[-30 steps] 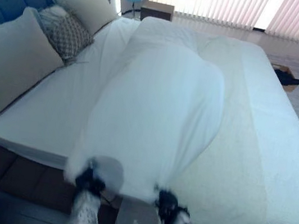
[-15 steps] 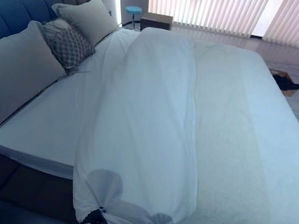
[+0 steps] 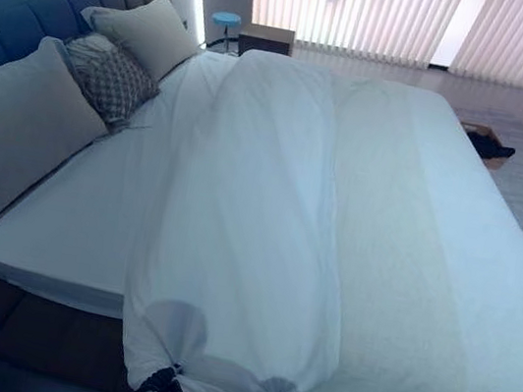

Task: Make the bed

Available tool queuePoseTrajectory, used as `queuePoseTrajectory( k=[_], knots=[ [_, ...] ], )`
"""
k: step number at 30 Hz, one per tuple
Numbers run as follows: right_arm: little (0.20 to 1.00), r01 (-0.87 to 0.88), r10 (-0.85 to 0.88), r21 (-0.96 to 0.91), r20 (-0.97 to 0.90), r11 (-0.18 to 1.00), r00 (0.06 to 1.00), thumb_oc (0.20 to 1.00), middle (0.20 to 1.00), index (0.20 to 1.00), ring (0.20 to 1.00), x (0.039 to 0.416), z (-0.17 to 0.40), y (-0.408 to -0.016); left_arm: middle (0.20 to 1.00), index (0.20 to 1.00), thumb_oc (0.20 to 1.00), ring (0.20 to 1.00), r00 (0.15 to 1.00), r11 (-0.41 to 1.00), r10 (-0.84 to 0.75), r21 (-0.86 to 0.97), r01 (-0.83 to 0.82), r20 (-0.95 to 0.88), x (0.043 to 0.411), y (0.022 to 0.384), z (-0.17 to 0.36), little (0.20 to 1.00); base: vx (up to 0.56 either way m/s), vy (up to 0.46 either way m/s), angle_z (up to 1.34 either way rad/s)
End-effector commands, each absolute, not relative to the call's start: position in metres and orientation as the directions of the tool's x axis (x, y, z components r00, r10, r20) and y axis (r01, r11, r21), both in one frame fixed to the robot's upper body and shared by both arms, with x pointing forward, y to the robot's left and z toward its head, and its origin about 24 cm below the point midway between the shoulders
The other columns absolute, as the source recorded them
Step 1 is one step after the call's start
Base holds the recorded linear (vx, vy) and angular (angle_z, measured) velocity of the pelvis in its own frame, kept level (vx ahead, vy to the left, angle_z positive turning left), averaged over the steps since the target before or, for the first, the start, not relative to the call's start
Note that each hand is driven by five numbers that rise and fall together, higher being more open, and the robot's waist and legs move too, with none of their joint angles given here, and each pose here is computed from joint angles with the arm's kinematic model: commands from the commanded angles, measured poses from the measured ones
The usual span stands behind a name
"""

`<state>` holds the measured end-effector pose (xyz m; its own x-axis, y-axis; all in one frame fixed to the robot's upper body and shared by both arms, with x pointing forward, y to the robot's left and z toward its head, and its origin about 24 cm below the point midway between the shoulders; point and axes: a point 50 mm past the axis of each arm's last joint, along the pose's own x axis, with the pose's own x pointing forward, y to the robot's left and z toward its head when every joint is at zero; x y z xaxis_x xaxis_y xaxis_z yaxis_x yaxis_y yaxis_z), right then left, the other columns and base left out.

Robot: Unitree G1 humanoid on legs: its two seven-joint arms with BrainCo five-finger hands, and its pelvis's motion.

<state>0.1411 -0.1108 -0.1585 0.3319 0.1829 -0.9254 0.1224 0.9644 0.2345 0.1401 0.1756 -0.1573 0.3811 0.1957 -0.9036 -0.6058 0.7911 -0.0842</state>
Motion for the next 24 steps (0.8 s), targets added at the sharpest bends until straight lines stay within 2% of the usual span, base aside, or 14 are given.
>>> queuePoseTrajectory(
  k=[1,2,4,8,9,10,11,12,16,19,20,22,23,24],
  knots=[
    [1.0,0.089,0.039,0.07,-0.948,0.994,0.316,1.0,1.0,1.0,1.0,0.135,-0.162,-0.149,1.0,1.0,1.0,1.0,0.342,0.882,0.344,0.176,-0.438,-0.874,0.129,0.205,-0.157,1.0,0.0,0.0,0.0],
    [1.0,0.086,0.026,0.054,-0.953,0.995,0.302,1.0,1.0,1.0,1.0,0.129,-0.164,-0.158,1.0,1.0,1.0,1.0,0.325,0.912,0.371,0.277,-0.301,-0.87,0.121,0.208,-0.16,1.0,0.0,0.0,0.0],
    [1.0,0.09,0.006,0.033,-0.959,0.995,0.285,1.0,1.0,1.0,1.0,0.124,-0.165,-0.165,1.0,1.0,1.0,1.0,0.316,0.914,0.387,0.314,-0.258,-0.866,0.116,0.211,-0.16,1.0,0.04,-0.019,-0.01],
    [1.0,0.207,-0.147,-0.11,-0.974,0.972,0.174,1.0,1.0,1.0,1.0,0.087,-0.168,-0.22,1.0,1.0,1.0,1.0,0.229,0.846,0.527,0.48,-0.231,-0.819,0.096,0.24,-0.158,1.0,0.04,-0.045,0.02],
    [1.0,0.207,-0.147,-0.11,-0.974,0.972,0.174,1.0,1.0,1.0,1.0,0.087,-0.168,-0.22,1.0,1.0,1.0,1.0,0.229,0.846,0.527,0.48,-0.231,-0.819,0.096,0.24,-0.158,1.0,0.03,-0.061,0.02],
    [1.0,0.231,-0.211,-0.179,-0.969,0.956,0.126,1.0,1.0,1.0,1.0,0.075,-0.165,-0.243,1.0,1.0,1.0,1.0,0.189,0.806,0.582,0.531,-0.261,-0.791,0.089,0.258,-0.155,1.0,0.02,-0.041,-0.01],
    [1.0,0.231,-0.211,-0.179,-0.969,0.956,0.126,1.0,1.0,1.0,1.0,0.075,-0.165,-0.243,1.0,1.0,1.0,1.0,0.189,0.806,0.582,0.531,-0.262,-0.791,0.089,0.258,-0.155,1.0,0.02,-0.078,0.0],
    [1.0,0.277,-0.271,-0.232,-0.956,0.932,0.109,1.0,1.0,1.0,1.0,0.07,-0.161,-0.26,1.0,1.0,1.0,1.0,0.15,0.76,0.62,0.543,-0.358,-0.77,0.086,0.271,-0.151,1.0,0.01,-0.038,0.02],
    [1.0,0.382,-0.35,-0.275,-0.926,0.882,0.142,1.0,1.0,1.0,1.0,0.078,-0.152,-0.283,1.0,1.0,1.0,1.0,0.091,0.691,0.649,0.536,-0.485,-0.755,0.08,0.285,-0.147,1.0,-0.02,-0.082,0.04],
    [1.0,0.379,-0.363,-0.193,-0.813,0.905,0.454,1.0,1.0,1.0,1.0,0.148,-0.128,-0.283,1.0,1.0,1.0,1.0,0.137,0.585,0.689,0.435,-0.685,-0.711,0.102,0.296,-0.136,1.0,-0.05,-0.087,-0.05],
    [1.0,0.378,-0.364,-0.194,-0.814,0.905,0.453,1.0,1.0,1.0,1.0,0.148,-0.129,-0.282,1.0,1.0,1.0,1.0,0.136,0.585,0.689,0.435,-0.685,-0.712,0.102,0.295,-0.136,1.0,-0.04,-0.068,-0.07],
    [1.0,0.323,-0.288,-0.067,-0.647,0.944,0.706,1.0,1.0,1.0,1.0,0.195,-0.092,-0.27,1.0,1.0,1.0,1.0,0.345,0.549,0.74,0.222,-0.806,-0.578,0.146,0.303,-0.104,1.0,-0.11,-0.103,-0.02],
    [1.0,0.221,-0.157,0.075,-0.489,0.972,0.858,1.0,1.0,1.0,1.0,0.22,-0.057,-0.255,1.0,1.0,1.0,1.0,0.592,0.671,0.674,0.032,-0.741,-0.442,0.182,0.296,-0.072,1.0,-0.14,-0.104,0.06],
    [1.0,0.221,-0.157,0.074,-0.489,0.972,0.858,1.0,1.0,1.0,1.0,0.22,-0.057,-0.255,1.0,1.0,1.0,1.0,0.592,0.671,0.674,0.032,-0.741,-0.442,0.182,0.295,-0.072,1.0,-0.16,-0.111,0.24]
  ],
)
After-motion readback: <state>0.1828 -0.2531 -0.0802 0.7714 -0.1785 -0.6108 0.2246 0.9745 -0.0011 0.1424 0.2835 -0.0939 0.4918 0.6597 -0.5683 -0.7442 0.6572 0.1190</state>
